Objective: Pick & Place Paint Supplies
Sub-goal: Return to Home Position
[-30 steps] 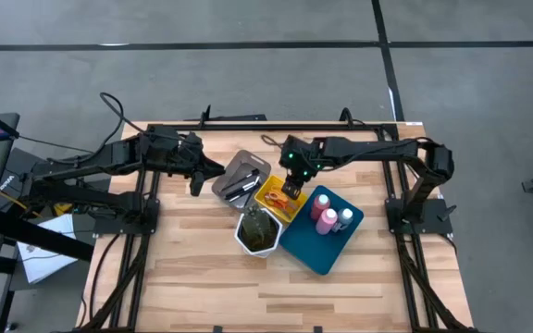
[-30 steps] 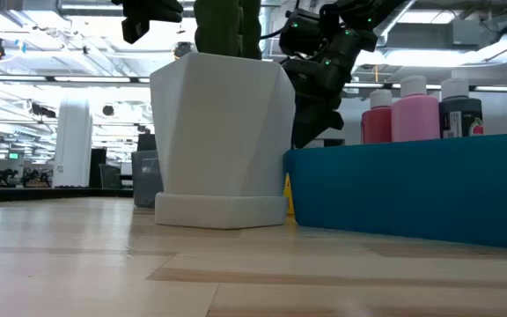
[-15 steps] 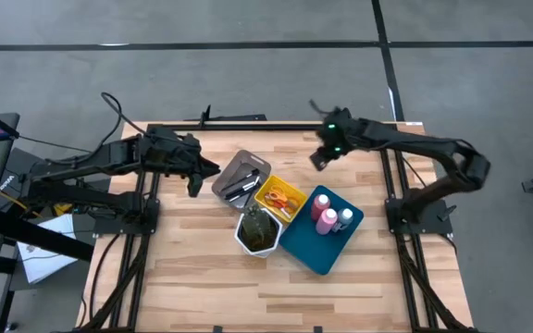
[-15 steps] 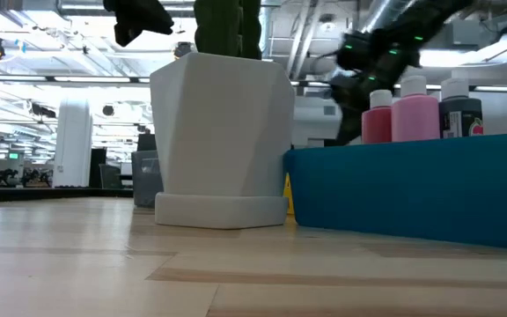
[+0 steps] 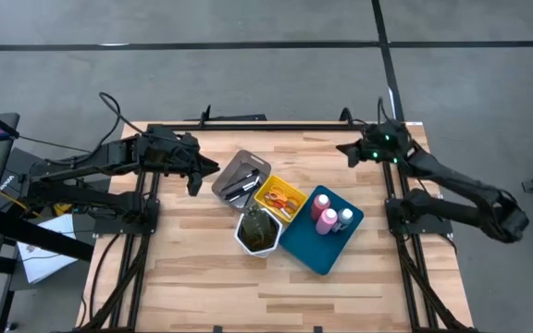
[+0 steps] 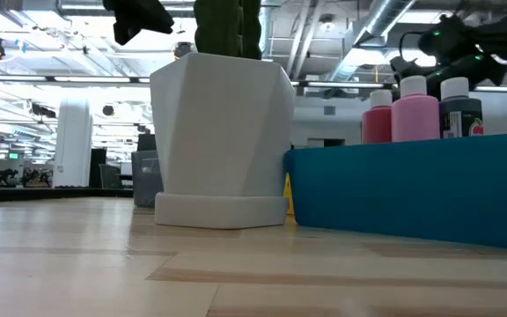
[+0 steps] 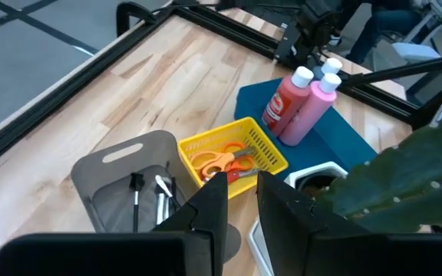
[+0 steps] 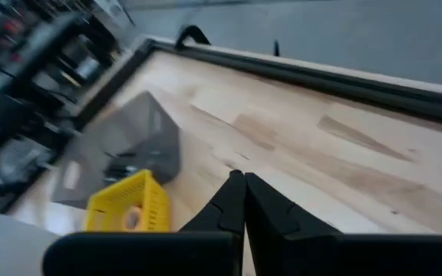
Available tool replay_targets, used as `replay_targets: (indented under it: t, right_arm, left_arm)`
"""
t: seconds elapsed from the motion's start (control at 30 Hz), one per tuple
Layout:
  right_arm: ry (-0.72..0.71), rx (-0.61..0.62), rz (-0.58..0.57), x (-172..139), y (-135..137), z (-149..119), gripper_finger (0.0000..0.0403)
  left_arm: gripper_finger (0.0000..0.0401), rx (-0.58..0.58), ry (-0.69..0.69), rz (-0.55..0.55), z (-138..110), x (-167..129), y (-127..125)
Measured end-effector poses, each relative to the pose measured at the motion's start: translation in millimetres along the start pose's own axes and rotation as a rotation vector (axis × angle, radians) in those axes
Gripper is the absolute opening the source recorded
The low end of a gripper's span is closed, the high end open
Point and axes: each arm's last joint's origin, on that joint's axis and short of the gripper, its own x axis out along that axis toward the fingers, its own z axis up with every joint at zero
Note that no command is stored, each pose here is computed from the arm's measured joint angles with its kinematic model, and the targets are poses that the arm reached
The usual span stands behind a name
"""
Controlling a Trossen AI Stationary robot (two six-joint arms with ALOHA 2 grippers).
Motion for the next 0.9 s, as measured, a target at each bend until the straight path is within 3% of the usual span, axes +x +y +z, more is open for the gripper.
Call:
replay_targets:
  t: [0.3,0.43,0.73,0.9]
  right_arm:
    - [-0.135,-0.049,0.028,-1.8,1.7,-52.3,0.0000]
    - [-0.241,-0.035,0.126,-6.1,2.3,-71.1,0.0000]
    - [-0.212,-0.085,0.253,-18.4,7.0,-96.7,0.0000]
    - [-0.124,-0.153,0.355,-26.8,11.8,-107.8,0.0000]
  left_arm:
    - [0.0067,-0.004,-0.009,0.028,0.3,0.0,0.8]
    - [0.0067,-0.053,-0.028,0.082,0.9,0.0,2.3]
    - [0.0067,-0.070,-0.057,0.167,1.5,-0.2,4.8]
    - [0.0067,-0.103,-0.064,0.180,1.6,-0.3,5.3]
